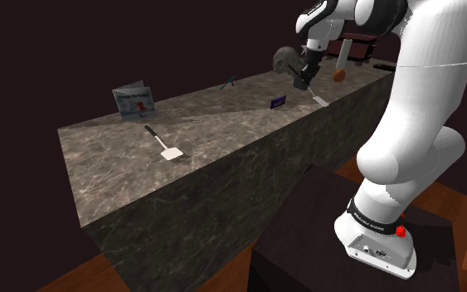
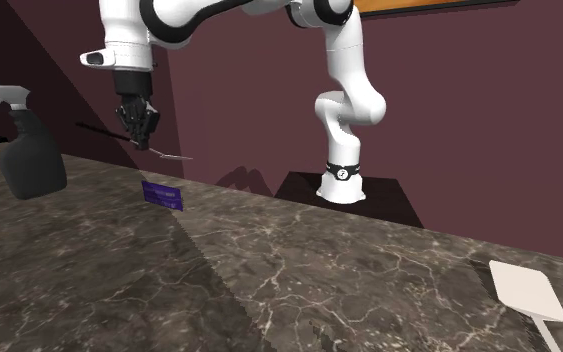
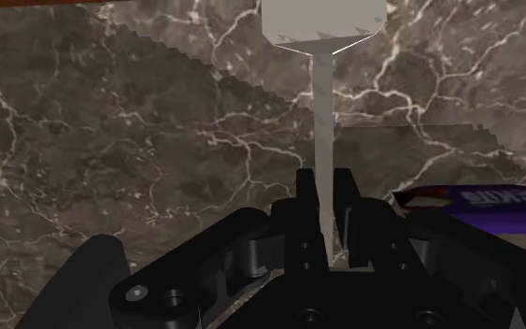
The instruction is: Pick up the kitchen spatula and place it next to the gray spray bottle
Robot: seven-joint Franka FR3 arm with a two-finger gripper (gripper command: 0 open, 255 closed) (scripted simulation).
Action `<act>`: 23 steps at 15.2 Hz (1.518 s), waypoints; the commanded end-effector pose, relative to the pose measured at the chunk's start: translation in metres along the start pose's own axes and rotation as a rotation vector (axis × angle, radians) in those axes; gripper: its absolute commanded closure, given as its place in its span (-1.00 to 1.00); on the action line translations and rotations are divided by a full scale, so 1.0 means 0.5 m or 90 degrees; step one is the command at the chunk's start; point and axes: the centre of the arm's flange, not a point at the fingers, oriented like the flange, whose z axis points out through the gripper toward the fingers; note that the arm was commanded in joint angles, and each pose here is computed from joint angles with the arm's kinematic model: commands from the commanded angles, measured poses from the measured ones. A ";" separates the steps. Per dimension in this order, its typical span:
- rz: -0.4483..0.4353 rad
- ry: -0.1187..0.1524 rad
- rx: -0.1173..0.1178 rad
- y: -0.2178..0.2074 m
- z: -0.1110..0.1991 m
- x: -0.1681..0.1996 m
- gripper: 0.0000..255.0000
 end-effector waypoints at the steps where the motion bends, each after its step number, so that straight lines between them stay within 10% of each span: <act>1: 0.000 0.000 0.000 0.001 0.021 0.000 1.00; 22: 0.000 0.000 0.000 0.001 0.165 -0.010 1.00; 23: 0.000 0.000 0.000 0.001 0.165 -0.010 -1.00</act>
